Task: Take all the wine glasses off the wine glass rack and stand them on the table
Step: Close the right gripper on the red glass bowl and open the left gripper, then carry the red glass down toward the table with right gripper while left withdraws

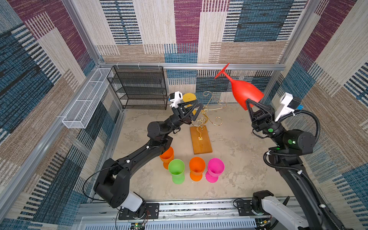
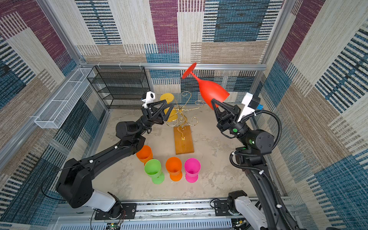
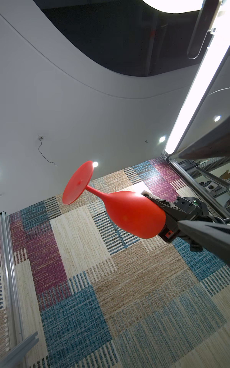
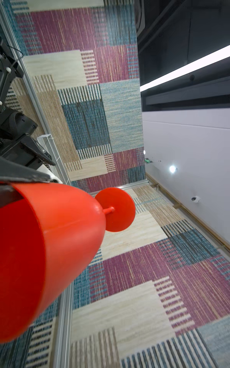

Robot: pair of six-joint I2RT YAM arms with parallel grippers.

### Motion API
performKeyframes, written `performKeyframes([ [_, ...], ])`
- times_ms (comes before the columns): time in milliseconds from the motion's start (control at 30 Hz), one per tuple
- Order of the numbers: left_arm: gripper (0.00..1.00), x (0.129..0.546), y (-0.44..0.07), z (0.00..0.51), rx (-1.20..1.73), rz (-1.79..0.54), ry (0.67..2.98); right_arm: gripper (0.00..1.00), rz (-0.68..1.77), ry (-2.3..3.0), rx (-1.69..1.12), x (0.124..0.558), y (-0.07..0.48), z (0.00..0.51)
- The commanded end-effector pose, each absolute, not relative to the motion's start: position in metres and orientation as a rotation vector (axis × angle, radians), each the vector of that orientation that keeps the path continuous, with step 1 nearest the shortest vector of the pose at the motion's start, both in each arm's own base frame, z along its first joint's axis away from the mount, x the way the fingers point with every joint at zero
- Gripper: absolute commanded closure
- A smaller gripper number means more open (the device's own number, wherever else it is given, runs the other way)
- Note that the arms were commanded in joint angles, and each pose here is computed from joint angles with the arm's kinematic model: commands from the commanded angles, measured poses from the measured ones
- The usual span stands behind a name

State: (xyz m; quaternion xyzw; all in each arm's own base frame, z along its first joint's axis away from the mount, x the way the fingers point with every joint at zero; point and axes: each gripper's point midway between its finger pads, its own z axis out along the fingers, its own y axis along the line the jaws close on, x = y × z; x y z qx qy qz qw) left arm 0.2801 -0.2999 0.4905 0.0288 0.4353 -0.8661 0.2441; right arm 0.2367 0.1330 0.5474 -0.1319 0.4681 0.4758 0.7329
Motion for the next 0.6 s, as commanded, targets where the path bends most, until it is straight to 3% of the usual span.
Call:
performKeyframes([
  [0,0.47,0.266,-0.301,0.498,0.221,-2.288,1.175,1.0,0.796,1.307,-0.104,0.278,0.108,0.511],
  [300,0.47,0.256,-0.307,0.494,0.341,-2.048,1.323,1.0,0.485,1.543,0.113,0.288,0.059,0.486],
  [567,0.46,0.242,-0.288,0.489,0.395,-1.709,1.453,1.0,0.409,1.718,0.127,0.292,0.055,0.443],
])
